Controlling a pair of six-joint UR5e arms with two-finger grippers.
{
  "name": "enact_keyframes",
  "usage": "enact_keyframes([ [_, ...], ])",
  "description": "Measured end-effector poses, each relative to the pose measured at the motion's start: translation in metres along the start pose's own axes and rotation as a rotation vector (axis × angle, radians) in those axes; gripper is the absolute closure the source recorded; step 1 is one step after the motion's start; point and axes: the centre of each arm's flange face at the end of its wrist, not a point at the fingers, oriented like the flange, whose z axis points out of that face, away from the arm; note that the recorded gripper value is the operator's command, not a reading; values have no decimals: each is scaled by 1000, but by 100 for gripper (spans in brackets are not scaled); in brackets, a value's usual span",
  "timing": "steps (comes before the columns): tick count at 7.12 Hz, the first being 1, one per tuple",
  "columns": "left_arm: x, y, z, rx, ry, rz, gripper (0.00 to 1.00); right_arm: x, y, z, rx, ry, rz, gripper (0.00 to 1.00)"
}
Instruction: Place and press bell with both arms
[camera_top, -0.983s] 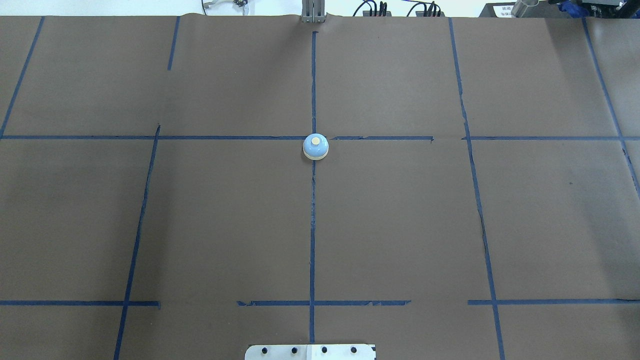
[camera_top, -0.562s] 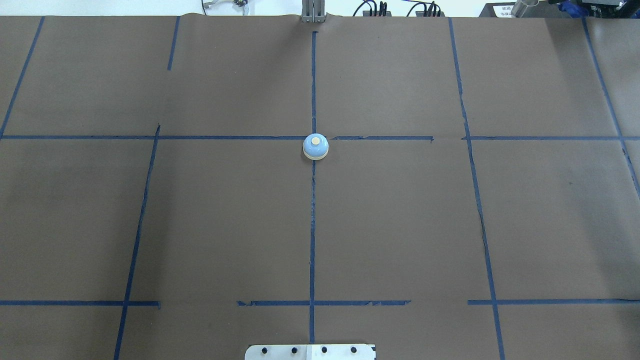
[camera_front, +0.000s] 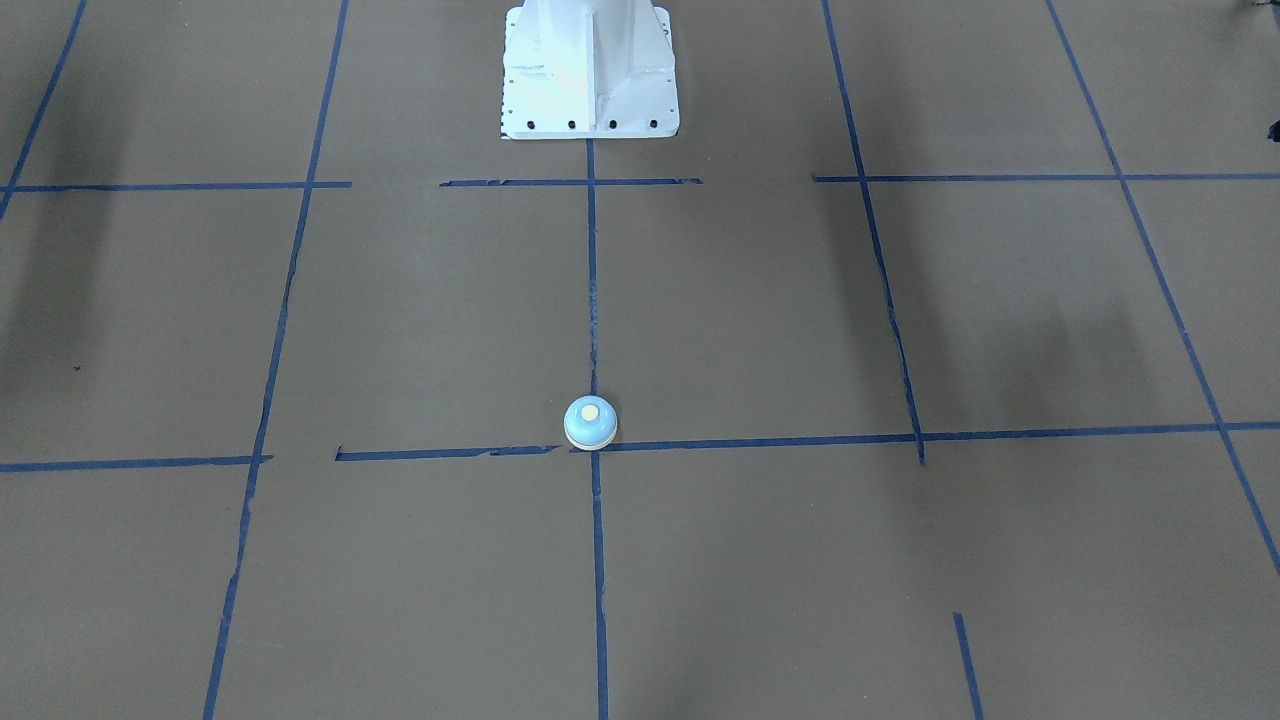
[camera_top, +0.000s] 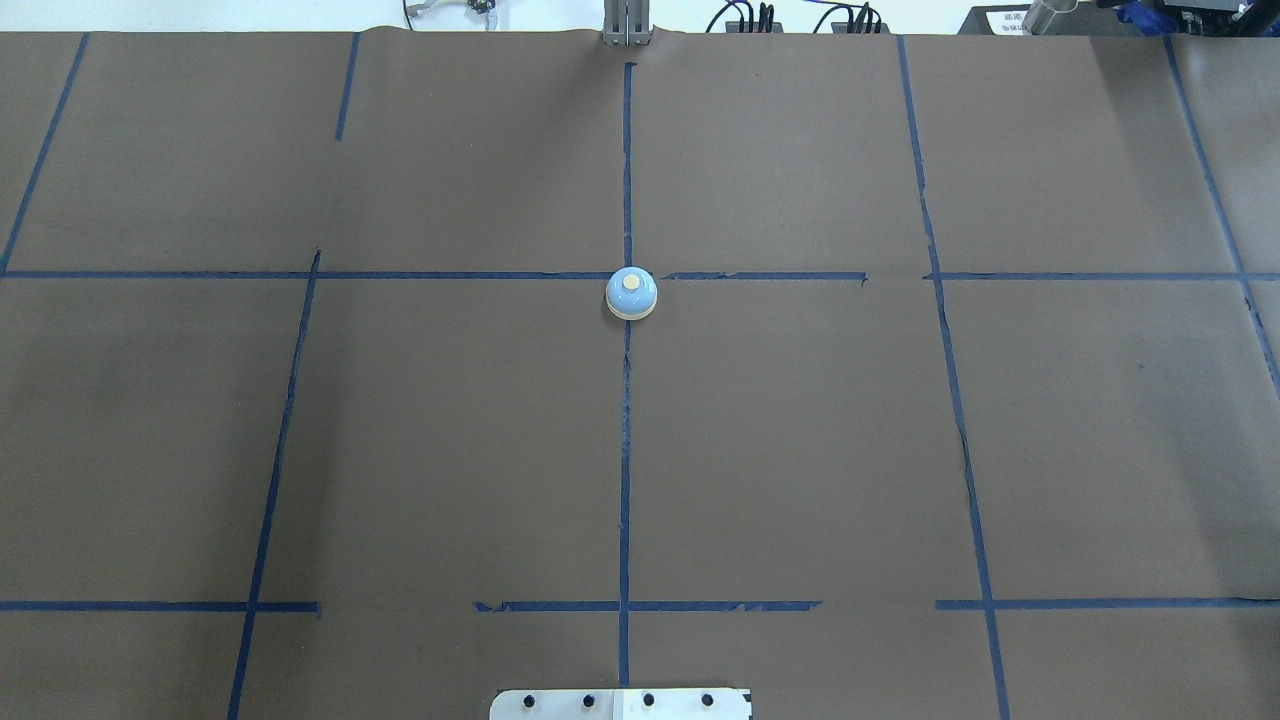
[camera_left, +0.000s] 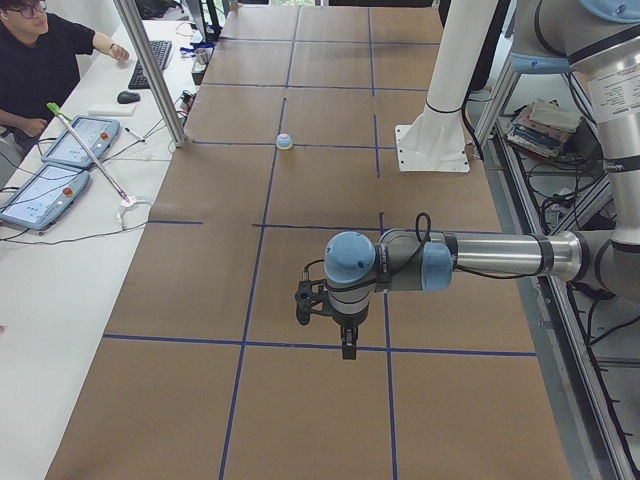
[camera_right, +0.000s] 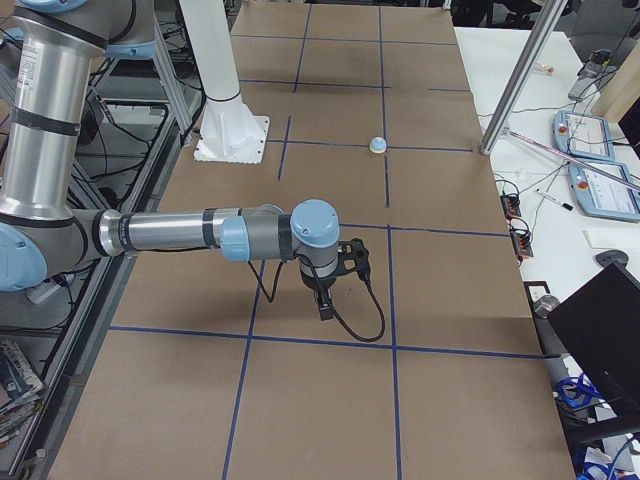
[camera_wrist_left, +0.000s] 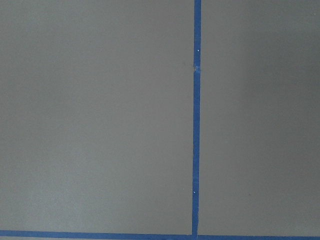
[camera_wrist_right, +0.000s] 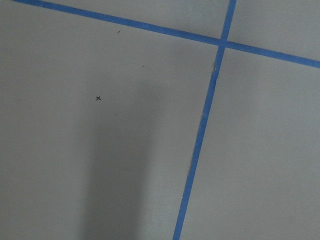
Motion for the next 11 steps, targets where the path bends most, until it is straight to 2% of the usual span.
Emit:
enact_keyframes([
  [1,0,0,0,0,0,0,0,-9,-10,-4,24,-1,0,0],
  [2,0,0,0,-1,0,-1,0,-30,-32,-7,53,-12,-44,0],
  [3,-1,0,0,-1,0,-1,0,-65,-66,-7,66,-36,-83,7],
  [4,0,0,0,0,0,-1,0,-113,-104,-4,70,-63,-99,24],
  [6,0,0,0,0,0,-1,0,-250,-174,13,65,-115,-91,61],
  [7,0,0,0,0,0,0,0,-330,-193,31,64,-111,-52,82],
  [8,0,0,0,-1,1,-1,0,-418,-209,57,75,-97,10,98],
  [10,-1,0,1,-1,0,-1,0,-583,-261,105,90,-79,134,100],
  [11,-1,0,1,-2,0,-2,0,-643,-285,121,92,-58,168,100],
])
